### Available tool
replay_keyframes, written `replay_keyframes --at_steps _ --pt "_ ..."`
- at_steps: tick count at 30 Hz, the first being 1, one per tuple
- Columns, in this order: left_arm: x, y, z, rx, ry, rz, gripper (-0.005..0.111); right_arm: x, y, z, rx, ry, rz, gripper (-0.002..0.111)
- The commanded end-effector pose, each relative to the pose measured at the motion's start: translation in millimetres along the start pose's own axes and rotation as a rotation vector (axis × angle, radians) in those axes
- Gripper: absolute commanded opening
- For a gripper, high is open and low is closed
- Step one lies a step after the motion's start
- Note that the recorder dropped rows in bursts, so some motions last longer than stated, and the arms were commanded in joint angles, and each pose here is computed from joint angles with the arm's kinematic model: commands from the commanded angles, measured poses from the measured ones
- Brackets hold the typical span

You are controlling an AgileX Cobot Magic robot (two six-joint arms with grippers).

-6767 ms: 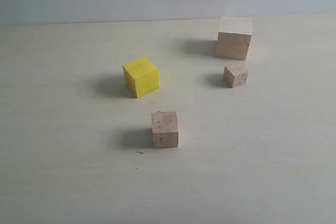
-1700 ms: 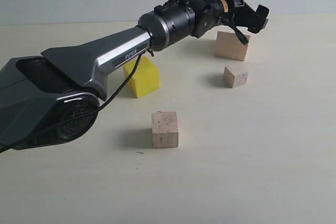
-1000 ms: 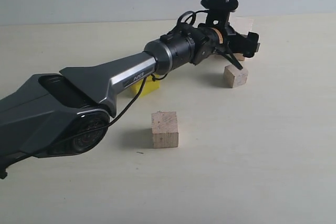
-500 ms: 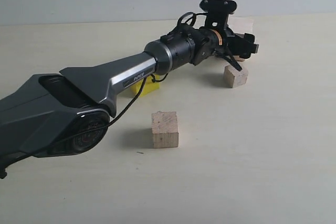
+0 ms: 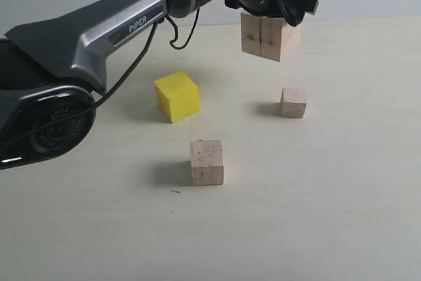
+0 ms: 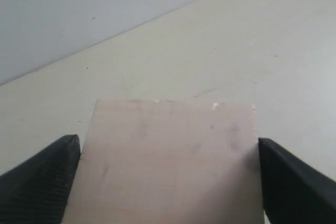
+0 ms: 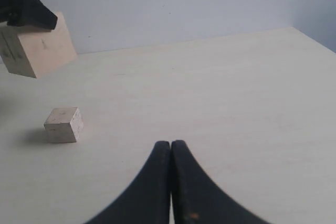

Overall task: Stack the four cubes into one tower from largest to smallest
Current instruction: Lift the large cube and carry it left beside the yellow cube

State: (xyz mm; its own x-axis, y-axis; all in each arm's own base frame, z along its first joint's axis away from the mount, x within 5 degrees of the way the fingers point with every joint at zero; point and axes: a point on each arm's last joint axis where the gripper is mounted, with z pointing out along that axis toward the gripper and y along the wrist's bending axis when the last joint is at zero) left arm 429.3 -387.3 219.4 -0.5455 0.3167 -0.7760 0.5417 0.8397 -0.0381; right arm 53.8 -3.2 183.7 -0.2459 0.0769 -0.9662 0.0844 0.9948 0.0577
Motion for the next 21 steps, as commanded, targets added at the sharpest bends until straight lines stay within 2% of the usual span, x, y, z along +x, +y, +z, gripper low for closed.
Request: replay_keyframes --at_steps 1,5,8,21 --pt "-3 21.8 -13 -0.054 0.102 -0.024 0.0 1 0 0 0.006 -0.009 -0.007 0.0" --pt "5 26.4 -19 -0.039 0.219 -0.007 0.0 1 0 0 0.006 -0.009 -0.007 0.0" --pt "5 26.5 -25 -0.04 0.257 -0.002 0.0 1 0 0 0.006 -0.009 -0.007 0.0" --pt "-16 34.4 -60 -0.064 0.253 0.0 0.0 1 0 0 0.006 -0.009 -0.007 0.0"
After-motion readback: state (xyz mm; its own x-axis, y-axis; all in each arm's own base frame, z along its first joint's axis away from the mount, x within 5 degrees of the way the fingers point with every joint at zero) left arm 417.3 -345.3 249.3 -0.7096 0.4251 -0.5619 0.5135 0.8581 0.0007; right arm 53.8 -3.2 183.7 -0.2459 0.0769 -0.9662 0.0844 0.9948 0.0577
